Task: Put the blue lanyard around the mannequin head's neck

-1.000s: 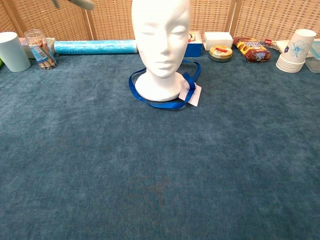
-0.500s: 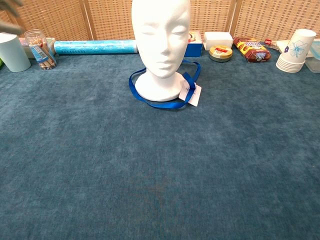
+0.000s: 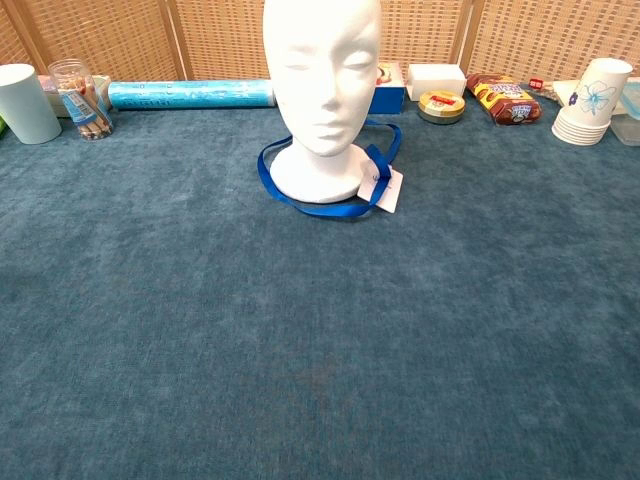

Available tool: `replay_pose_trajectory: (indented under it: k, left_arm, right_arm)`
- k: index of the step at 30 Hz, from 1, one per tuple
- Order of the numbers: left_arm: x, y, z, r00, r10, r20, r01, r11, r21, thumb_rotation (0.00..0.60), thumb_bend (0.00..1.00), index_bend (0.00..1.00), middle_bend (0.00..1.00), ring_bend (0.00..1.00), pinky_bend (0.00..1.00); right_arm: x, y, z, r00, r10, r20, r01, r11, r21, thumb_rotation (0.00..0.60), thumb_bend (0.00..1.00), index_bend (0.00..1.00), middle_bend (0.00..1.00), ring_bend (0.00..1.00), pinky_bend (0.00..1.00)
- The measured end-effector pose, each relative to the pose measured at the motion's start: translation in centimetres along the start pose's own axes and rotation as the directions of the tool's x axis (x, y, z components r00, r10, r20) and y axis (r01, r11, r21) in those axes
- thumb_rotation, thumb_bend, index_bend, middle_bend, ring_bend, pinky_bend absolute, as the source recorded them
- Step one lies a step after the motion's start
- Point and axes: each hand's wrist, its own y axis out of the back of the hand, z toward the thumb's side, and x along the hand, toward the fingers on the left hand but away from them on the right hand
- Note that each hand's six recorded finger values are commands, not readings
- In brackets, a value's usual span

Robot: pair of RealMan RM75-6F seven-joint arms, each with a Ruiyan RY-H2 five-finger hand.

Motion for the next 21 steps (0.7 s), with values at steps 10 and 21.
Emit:
replay_pose_trajectory:
  k: [10, 21]
  left_arm:
    - [-7.7, -1.8, -2.4, 0.996, -0.051, -0.075, 0.051, 0.999, -0.002, 0.397, 0.14, 0.31, 0.26, 0.19, 0.28]
    - [-10.0, -1.4, -2.4, 0.994, -0.051, -0.102, 0.049, 0.999, -0.022, 0.401, 0.15, 0.32, 0.26, 0.19, 0.28]
  right_arm:
    - [6.5, -0.5, -3.5, 0.993, -0.028, 0.118, 0.016, 0.995, 0.103, 0.279, 0.44, 0.37, 0.42, 0.41, 0.43]
    - [9.2, -0.2, -4.8, 0.989, -0.043, 0.145, 0.029, 0.995, 0.1, 0.284, 0.44, 0.39, 0.42, 0.42, 0.43]
